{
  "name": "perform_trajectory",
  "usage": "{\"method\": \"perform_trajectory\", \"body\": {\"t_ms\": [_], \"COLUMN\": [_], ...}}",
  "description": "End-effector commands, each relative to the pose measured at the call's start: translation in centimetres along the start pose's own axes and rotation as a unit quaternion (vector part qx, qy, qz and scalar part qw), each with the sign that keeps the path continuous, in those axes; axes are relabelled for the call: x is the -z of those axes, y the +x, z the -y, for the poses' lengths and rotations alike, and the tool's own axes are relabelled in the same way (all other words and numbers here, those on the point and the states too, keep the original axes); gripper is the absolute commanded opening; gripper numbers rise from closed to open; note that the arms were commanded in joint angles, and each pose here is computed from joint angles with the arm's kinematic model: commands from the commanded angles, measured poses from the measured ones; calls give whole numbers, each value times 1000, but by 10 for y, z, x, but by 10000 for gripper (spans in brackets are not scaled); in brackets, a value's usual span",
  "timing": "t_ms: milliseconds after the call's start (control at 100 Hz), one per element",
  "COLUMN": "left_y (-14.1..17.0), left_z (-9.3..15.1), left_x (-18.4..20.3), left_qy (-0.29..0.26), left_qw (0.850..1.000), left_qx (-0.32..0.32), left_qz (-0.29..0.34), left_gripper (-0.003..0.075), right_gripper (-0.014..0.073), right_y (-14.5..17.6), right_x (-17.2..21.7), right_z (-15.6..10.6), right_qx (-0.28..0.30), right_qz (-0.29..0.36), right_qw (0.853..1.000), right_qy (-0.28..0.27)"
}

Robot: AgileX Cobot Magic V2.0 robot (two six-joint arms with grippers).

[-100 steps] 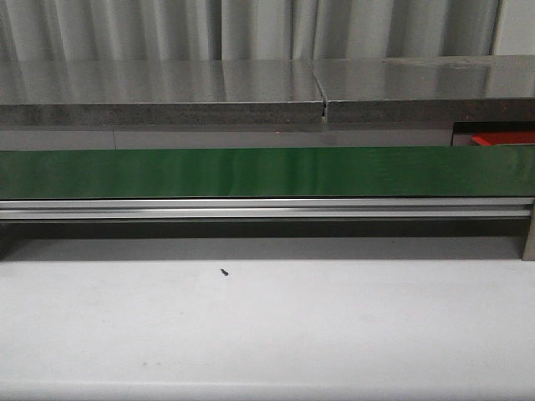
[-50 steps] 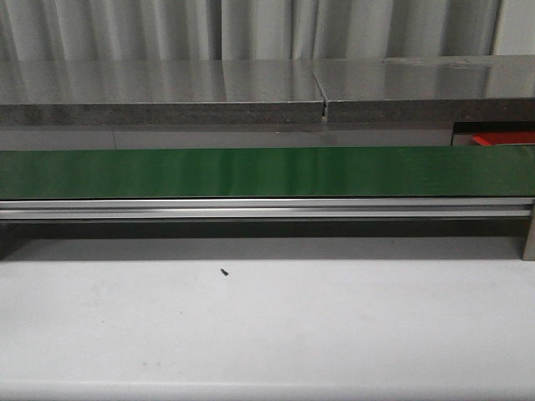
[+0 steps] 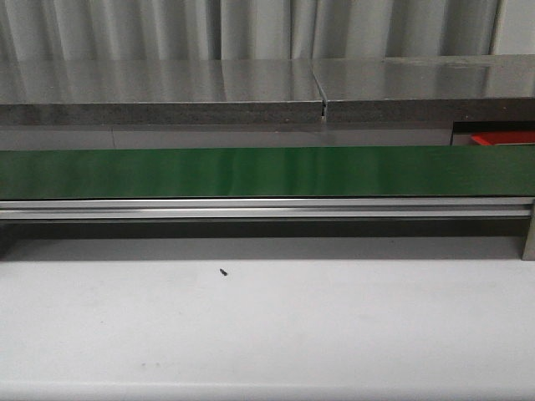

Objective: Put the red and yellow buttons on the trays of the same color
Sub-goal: 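Move the left gripper down and grasp a yellow button beside the belt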

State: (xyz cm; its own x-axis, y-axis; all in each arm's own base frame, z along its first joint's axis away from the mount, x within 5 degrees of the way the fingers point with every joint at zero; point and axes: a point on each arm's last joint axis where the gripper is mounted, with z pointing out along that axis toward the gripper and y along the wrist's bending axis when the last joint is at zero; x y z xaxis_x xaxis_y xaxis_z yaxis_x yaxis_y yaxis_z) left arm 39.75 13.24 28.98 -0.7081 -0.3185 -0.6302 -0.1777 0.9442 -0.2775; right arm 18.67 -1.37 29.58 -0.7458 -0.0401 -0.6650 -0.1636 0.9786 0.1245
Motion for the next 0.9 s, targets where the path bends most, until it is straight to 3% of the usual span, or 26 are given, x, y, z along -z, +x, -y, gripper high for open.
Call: {"method": "perform_trajectory", "body": {"t_ms": [0, 550, 890], "left_y": [-19, -9, -4], "left_z": [5, -27, -34], "left_x": [11, -59, -92], "left_qy": [5, -26, -19], "left_qw": [999, 997, 996], "left_qx": [9, 49, 81], "left_qz": [47, 45, 43], "left_gripper": [554, 554, 554], "right_gripper": [-68, -68, -68], "right_y": [-11, -11, -11], "right_x": [9, 9, 9], "right_z": [-2, -2, -2], "right_qx": [3, 3, 3], "right_qz": [43, 43, 43], "right_qw": [999, 999, 999], "right_qy": [5, 5, 5]}}
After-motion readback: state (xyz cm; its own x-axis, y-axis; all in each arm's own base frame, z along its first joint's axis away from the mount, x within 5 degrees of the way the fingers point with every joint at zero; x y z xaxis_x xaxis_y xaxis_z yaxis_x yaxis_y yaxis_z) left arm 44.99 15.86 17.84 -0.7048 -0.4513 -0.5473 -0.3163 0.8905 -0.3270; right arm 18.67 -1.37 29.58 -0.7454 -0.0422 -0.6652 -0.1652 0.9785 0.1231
